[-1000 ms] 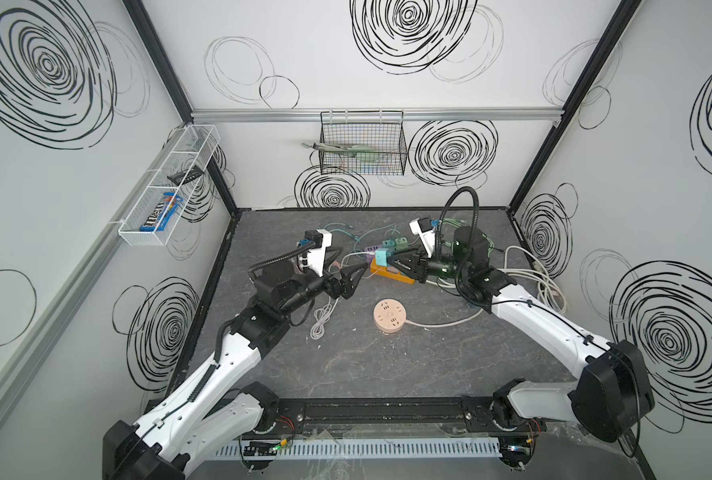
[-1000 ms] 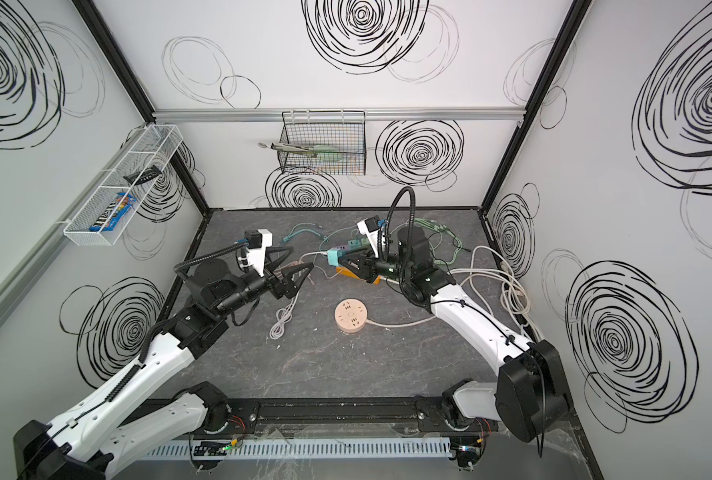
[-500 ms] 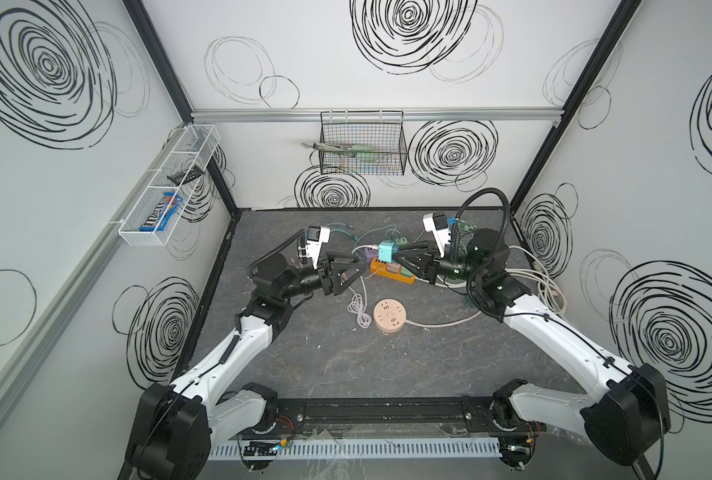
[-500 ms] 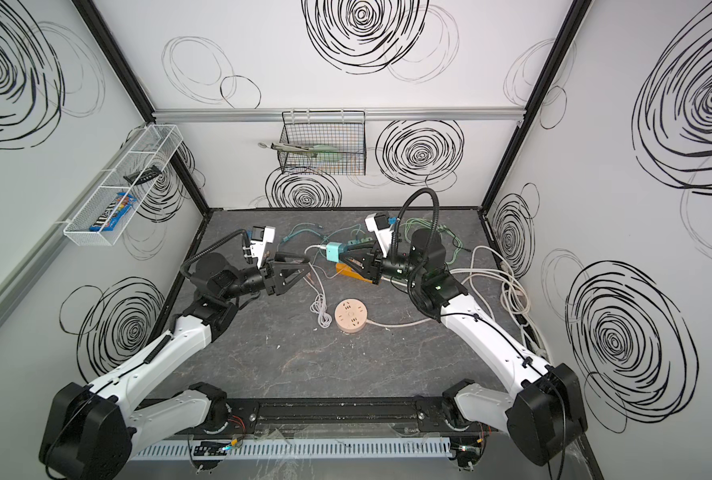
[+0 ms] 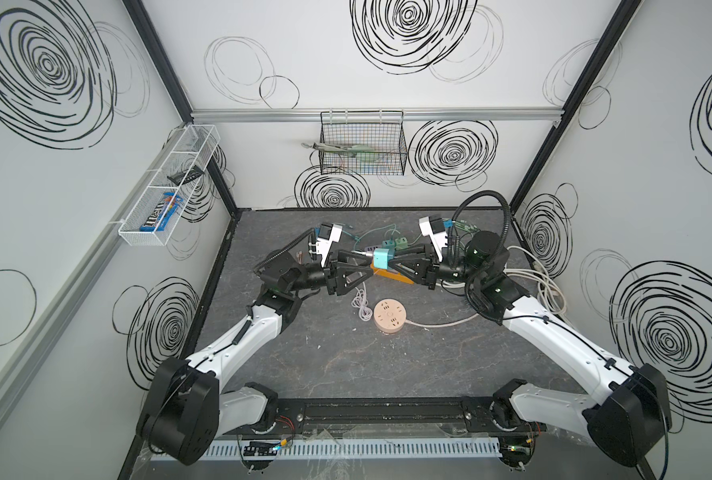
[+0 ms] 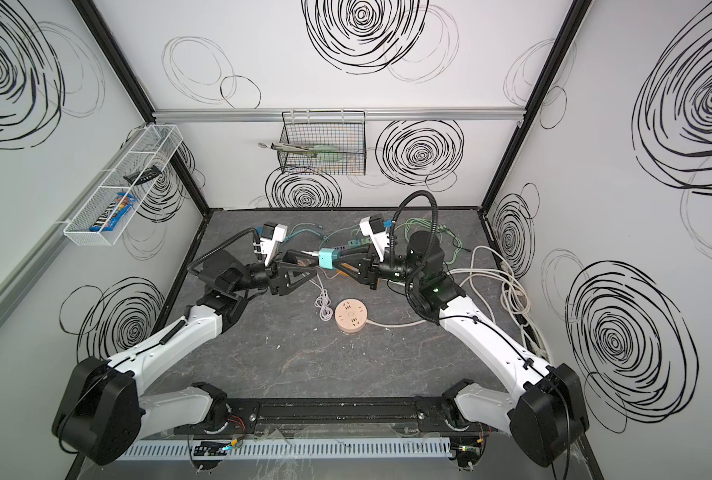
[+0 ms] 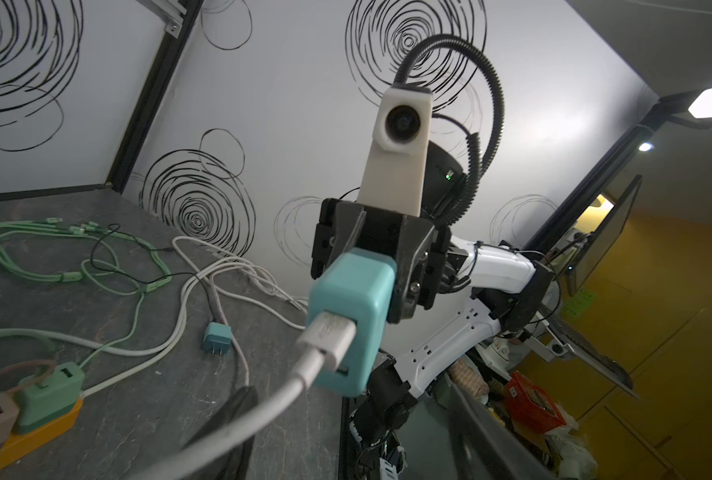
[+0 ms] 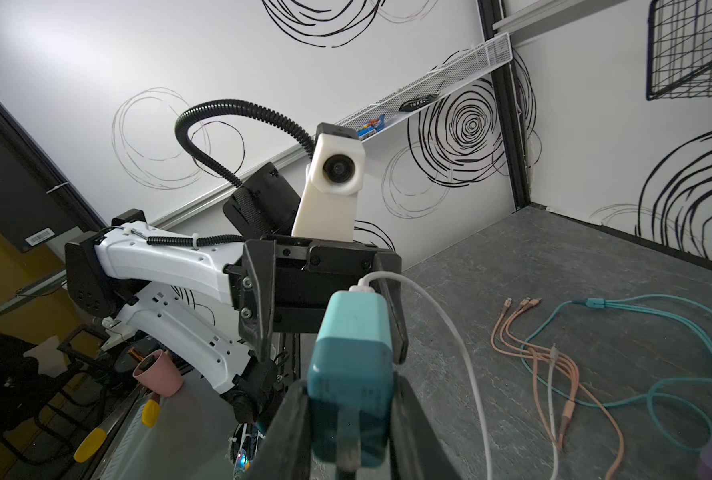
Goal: Insert the plug
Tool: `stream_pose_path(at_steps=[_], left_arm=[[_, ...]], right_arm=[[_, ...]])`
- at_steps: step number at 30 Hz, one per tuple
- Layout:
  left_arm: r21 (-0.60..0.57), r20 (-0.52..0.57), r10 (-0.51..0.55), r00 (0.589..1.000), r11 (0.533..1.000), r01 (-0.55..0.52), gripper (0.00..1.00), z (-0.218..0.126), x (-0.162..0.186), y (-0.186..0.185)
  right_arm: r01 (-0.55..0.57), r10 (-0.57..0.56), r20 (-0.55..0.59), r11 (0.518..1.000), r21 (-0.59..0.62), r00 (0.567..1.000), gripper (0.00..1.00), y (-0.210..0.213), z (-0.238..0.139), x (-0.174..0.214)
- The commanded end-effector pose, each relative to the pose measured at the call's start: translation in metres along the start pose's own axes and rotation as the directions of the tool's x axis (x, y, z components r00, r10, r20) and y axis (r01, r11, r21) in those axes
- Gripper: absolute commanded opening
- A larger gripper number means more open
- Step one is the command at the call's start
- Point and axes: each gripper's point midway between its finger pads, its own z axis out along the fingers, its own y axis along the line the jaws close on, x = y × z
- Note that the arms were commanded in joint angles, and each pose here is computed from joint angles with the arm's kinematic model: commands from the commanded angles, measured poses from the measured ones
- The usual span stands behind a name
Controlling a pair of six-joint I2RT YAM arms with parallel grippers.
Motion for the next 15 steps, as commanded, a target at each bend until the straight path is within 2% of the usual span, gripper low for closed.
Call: stream_pose_path(at_steps=[1, 8, 13, 15], left_arm=[[0.186, 0.034, 0.142, 0.989, 0.972, -0.146, 0.71, 0.0021, -0.0181, -0.0516], [0.252, 0.042, 0.101, 0.994, 0.962, -0.108, 0.58, 0.0043, -0.0204, -0.0525], [0.252, 0.049, 0.095, 0.994, 0.962, -0.104, 0.5, 0.0073, -0.0224, -0.0481], [0.251, 0.041, 0.094, 0.995, 0.963, -0.102, 0.44, 0.0095, -0.0209, -0.0468]], right_arm=[[0.048, -0.047, 0.013, 0.997, -0.062, 0.999, 0.01, 0.0149, -0.0003, -0.0036], [0.043, -0.042, 0.013, 0.996, -0.078, 0.999, 0.02, 0.0171, 0.0036, -0.0042], [0.028, -0.028, 0.001, 0.996, -0.082, 1.0, 0.02, 0.0143, 0.0074, 0.0], [0.014, -0.015, -0.003, 0.997, -0.081, 1.0, 0.02, 0.0122, 0.0093, 0.0013]])
